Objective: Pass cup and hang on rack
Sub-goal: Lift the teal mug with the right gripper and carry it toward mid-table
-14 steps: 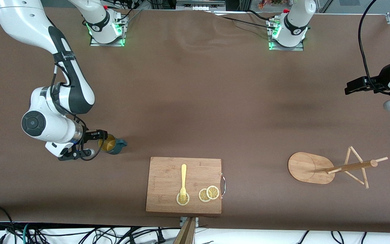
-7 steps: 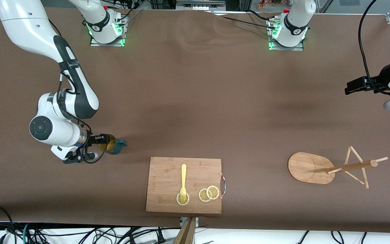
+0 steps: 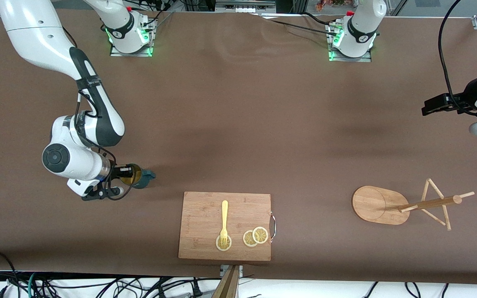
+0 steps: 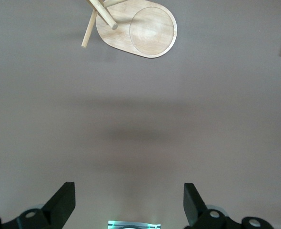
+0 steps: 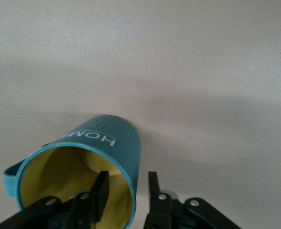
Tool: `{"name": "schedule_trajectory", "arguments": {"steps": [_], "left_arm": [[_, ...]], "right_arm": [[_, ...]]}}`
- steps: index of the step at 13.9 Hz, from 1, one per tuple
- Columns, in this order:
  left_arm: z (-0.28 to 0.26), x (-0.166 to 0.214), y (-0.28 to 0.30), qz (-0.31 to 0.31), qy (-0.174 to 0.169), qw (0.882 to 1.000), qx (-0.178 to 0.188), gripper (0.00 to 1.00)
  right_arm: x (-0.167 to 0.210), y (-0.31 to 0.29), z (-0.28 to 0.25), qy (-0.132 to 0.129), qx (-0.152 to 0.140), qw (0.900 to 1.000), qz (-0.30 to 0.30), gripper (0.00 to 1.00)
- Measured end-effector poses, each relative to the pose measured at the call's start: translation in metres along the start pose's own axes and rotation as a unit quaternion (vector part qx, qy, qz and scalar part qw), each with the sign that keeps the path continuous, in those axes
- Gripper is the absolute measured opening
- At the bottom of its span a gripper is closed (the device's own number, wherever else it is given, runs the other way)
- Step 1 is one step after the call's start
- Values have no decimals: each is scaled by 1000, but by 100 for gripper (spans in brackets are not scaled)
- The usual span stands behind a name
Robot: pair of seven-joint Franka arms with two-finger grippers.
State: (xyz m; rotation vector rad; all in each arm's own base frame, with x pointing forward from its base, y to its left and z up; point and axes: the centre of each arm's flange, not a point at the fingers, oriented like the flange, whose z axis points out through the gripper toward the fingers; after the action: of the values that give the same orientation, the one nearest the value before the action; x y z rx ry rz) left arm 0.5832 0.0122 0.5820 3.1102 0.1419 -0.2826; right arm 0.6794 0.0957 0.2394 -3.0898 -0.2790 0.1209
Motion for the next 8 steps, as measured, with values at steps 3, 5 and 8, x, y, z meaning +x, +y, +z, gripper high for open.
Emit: {"name": "schedule_trajectory", "arguments": {"steps": [3,5,8], "left_arm": [[0,0,0,0,0,1000,0,100],[0,0,0,0,0,1000,0,100],[0,0,0,0,0,1000,0,100]], "right_arm": [[0,0,0,1,0,1000,0,19],[3,0,-4,5,0,1000,0,4],[10,-4,-17,17,0,1000,-3,4]]}}
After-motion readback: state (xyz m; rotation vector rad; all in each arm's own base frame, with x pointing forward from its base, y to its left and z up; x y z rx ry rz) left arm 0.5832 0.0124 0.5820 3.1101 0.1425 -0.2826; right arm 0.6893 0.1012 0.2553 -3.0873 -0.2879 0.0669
